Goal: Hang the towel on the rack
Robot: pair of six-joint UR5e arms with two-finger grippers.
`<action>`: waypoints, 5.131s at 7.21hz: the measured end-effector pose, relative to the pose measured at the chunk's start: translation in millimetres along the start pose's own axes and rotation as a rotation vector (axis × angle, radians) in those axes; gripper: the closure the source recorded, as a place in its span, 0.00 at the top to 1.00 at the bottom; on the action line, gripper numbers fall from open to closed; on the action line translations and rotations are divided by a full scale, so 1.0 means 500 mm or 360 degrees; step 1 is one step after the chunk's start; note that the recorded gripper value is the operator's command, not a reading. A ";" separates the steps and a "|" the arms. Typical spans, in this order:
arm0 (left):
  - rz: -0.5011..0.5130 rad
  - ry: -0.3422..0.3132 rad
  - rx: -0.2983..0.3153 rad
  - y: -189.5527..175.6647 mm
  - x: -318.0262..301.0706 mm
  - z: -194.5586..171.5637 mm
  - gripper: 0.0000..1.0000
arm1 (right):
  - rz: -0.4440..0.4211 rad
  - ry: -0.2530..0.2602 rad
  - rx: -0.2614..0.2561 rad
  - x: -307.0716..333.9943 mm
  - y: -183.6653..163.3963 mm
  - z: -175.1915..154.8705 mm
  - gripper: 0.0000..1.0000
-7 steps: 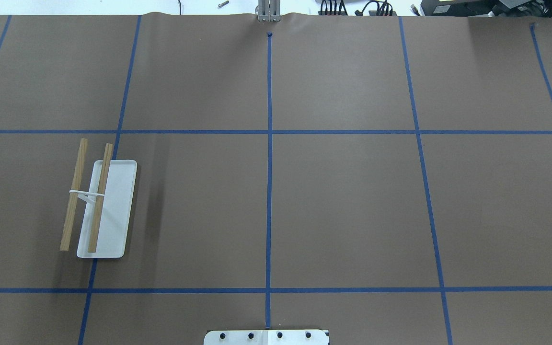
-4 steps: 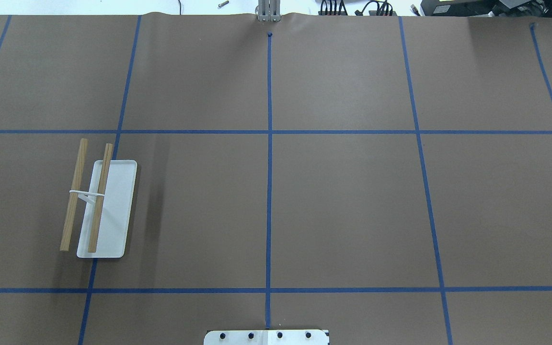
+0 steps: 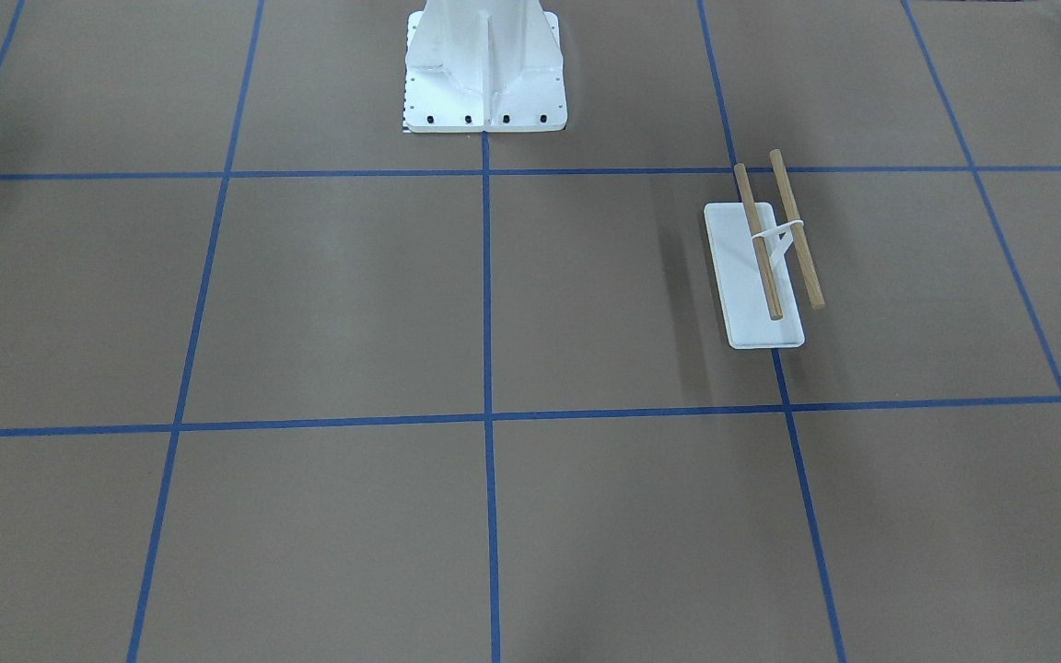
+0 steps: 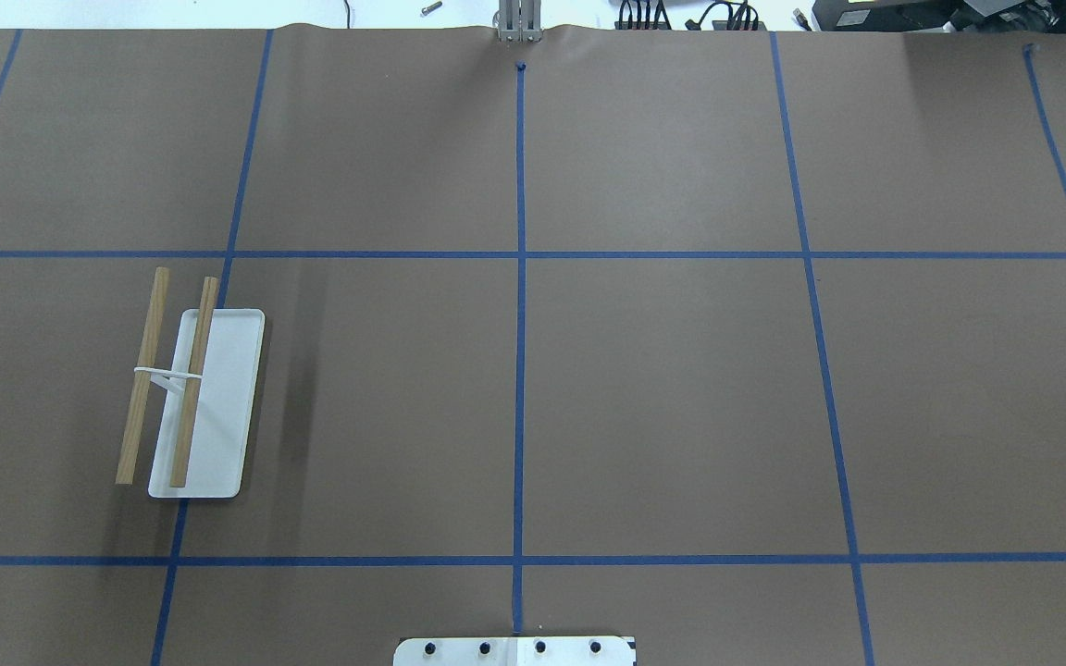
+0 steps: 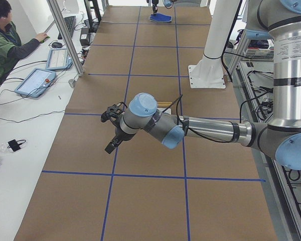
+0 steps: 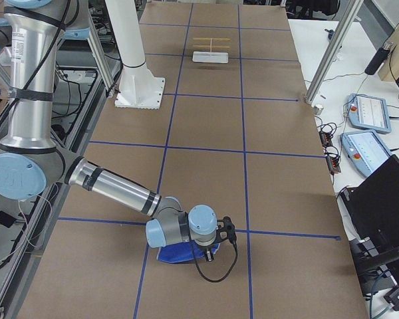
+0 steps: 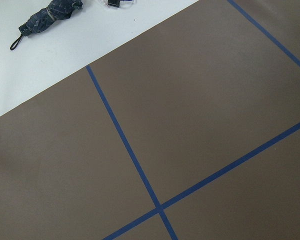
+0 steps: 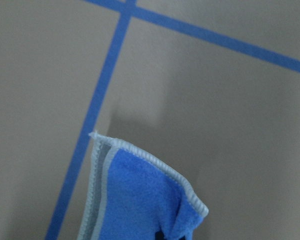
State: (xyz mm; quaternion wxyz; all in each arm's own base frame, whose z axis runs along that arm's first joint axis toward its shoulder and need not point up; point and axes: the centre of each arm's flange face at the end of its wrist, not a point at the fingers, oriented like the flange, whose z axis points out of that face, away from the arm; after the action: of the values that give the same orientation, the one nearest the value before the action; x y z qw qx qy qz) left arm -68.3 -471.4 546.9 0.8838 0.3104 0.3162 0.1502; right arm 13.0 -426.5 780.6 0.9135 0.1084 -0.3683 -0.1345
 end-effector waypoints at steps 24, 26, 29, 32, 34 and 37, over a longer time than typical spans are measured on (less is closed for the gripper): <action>0.0334 0.1315 -0.0092 -0.550 0.758 0.160 0.83 | -0.1178 -0.0086 0.1096 -1.680 -0.566 -0.219 0.00; 0.0305 0.1348 -0.0129 -0.555 0.797 0.165 0.76 | -0.1160 -0.0071 0.1107 -1.713 -0.579 -0.215 0.00; 0.0296 0.1361 -0.0158 -0.550 0.812 0.180 0.59 | -0.1132 -0.0090 0.1126 -1.728 -0.584 -0.228 0.00; 0.0294 0.1370 -0.0179 -0.544 0.821 0.191 0.35 | -0.1127 -0.0098 0.1135 -1.732 -0.585 -0.232 0.00; 0.0271 0.1378 -0.0200 -0.541 0.832 0.193 0.01 | -0.1123 -0.0099 0.1137 -1.731 -0.585 -0.232 0.00; 0.0210 0.1382 -0.0237 -0.535 0.840 0.194 0.00 | -0.1101 -0.0091 0.1150 -1.728 -0.587 -0.233 0.00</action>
State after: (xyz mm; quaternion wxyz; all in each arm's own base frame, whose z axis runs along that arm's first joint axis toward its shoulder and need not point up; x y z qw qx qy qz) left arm 330.5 -525.2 237.7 0.6776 0.1736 0.6259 0.3450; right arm -552.5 -409.6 55.2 0.7089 0.5301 -0.3586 -0.2963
